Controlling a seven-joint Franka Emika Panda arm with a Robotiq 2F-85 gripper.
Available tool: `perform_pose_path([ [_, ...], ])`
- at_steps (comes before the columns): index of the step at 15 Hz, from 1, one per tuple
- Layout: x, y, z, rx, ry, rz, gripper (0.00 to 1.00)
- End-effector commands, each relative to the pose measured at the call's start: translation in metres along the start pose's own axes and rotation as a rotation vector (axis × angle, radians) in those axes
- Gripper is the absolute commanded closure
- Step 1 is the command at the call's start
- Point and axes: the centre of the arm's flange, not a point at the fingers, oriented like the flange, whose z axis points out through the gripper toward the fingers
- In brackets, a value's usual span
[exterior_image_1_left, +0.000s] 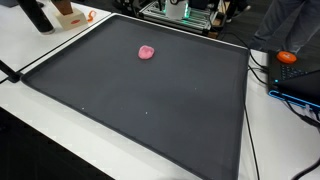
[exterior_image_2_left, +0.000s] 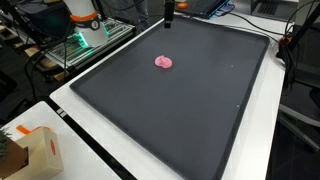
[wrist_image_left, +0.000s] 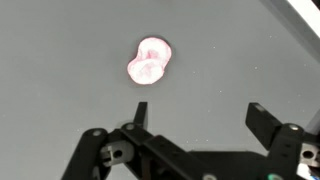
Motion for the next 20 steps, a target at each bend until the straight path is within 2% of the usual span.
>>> perform_pose_path([
  [1, 0.0, -0.004, -0.001, -0.006, -0.002, -0.05, 0.0],
  [4, -0.001, -0.011, -0.002, -0.014, -0.006, -0.112, 0.0],
  [9, -0.001, -0.011, -0.003, -0.015, -0.006, -0.121, 0.0],
  [16, -0.004, -0.005, 0.085, 0.07, -0.102, -0.421, 0.0],
  [20, -0.005, 0.006, 0.121, 0.053, -0.067, -0.457, 0.0],
])
